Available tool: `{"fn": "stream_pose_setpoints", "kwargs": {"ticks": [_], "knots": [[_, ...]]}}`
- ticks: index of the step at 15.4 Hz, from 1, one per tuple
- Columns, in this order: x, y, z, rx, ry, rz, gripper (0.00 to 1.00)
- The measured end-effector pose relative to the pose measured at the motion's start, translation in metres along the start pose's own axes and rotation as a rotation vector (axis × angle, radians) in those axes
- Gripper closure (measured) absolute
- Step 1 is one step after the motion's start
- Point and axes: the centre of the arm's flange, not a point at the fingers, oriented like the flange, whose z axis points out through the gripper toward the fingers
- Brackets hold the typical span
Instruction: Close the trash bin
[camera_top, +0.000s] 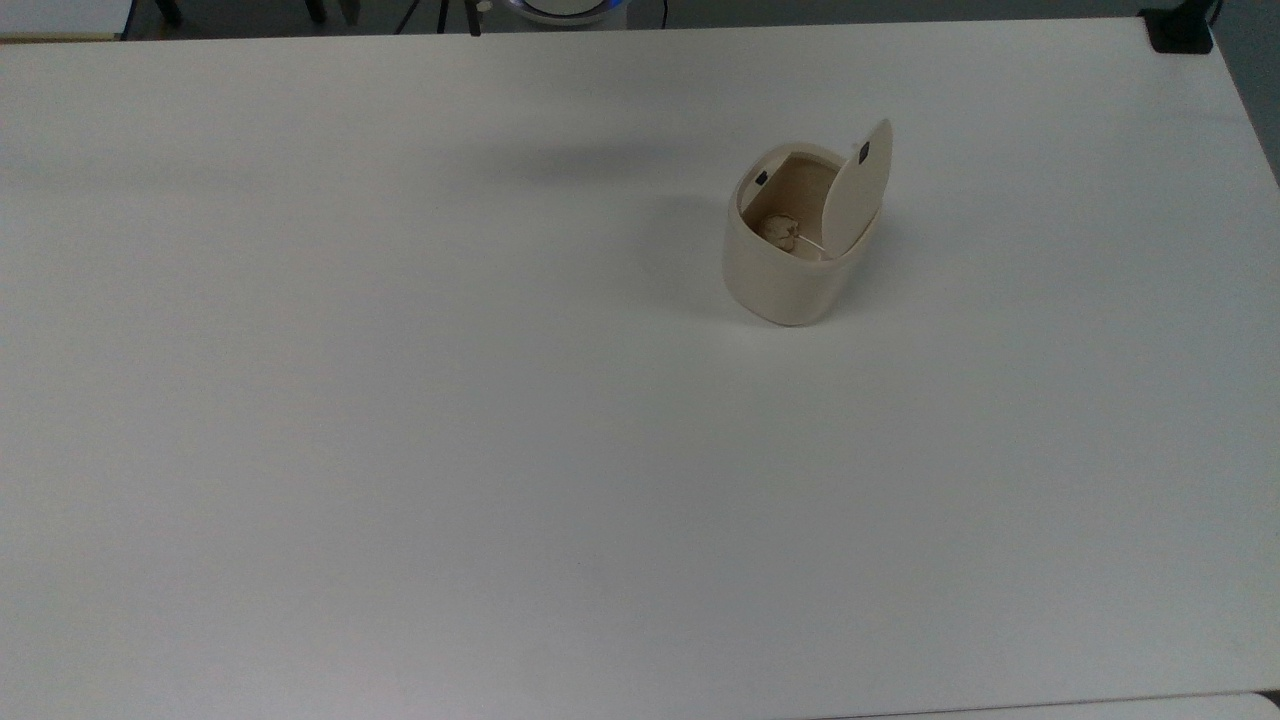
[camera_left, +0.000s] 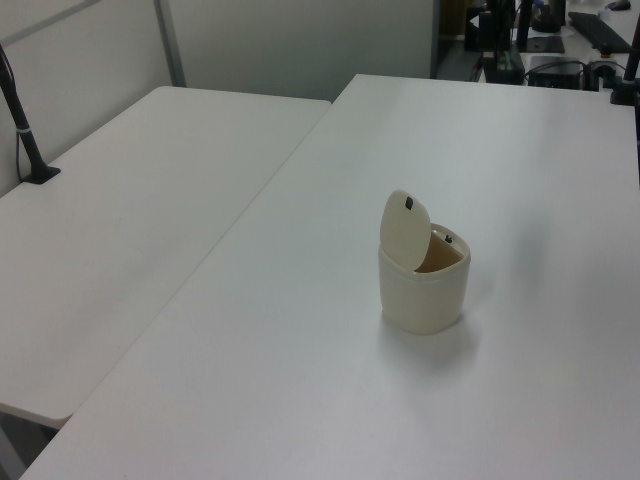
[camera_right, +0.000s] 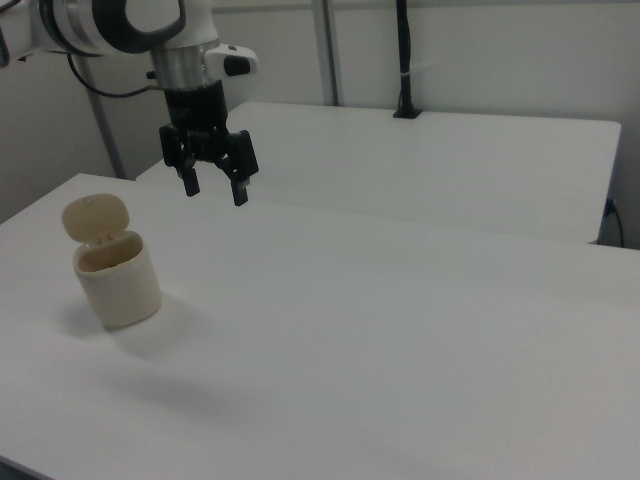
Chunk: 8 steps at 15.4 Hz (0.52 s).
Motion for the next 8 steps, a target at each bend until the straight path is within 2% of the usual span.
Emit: {"fn": "stream_pose_setpoints", "kwargs": {"ticks": [8], "knots": [[0.007,-0.001,0.011,0.000,-0.020,-0.023,0.00]]}}
